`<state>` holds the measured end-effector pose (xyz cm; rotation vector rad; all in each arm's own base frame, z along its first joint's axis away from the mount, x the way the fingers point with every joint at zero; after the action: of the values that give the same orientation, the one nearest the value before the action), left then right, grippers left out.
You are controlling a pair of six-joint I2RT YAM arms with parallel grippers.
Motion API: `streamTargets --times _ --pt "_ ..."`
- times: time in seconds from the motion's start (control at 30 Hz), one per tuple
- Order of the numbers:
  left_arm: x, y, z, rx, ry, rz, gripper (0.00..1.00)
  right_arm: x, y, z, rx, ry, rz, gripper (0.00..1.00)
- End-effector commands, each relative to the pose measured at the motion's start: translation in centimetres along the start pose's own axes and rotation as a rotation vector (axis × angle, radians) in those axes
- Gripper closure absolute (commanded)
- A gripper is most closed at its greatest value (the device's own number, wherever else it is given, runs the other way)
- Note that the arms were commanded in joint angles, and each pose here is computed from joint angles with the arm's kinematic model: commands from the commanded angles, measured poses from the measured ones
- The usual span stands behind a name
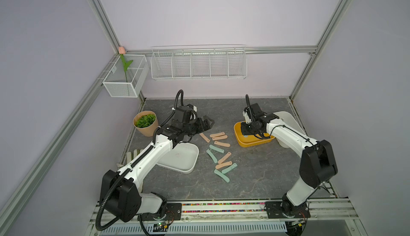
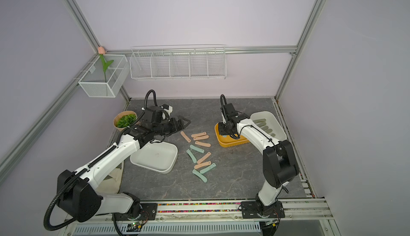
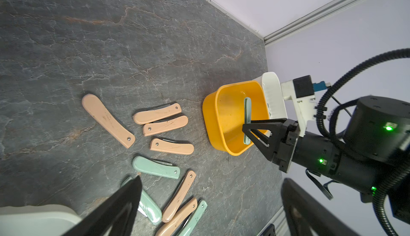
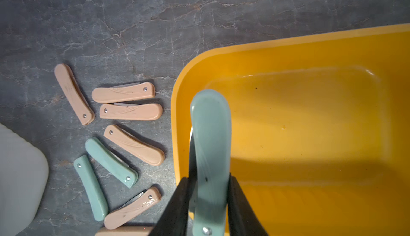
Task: Place the fruit knives into the storage box by color
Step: Adjust the storage box at the center of the board.
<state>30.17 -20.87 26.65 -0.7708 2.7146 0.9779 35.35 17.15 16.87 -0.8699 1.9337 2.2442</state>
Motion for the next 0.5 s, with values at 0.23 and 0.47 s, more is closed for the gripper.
streamTargets --times 0.23,0.47 --pt "-0.8 0.3 -1.4 0.023 -0.008 -0.036 0.01 0.7 -4.9 0.5 -0.046 0.037 0.098 0.71" --pt "-1.0 -0.3 -1.6 0.025 -0.027 -0.016 0.01 0.2 -6.9 1.6 -0.075 0.014 0.117 0.71"
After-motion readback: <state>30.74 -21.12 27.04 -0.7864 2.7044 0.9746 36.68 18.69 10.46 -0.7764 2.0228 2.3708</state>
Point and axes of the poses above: each gripper's point midway between its finger pads, its own y axis back along the fingers, its own z axis along the line the jaws close on, x = y × z, the point moved 6 cm from there along y, back along the fingers, and after that the axes turned 13 degrees about y, right-handed, at the moved point
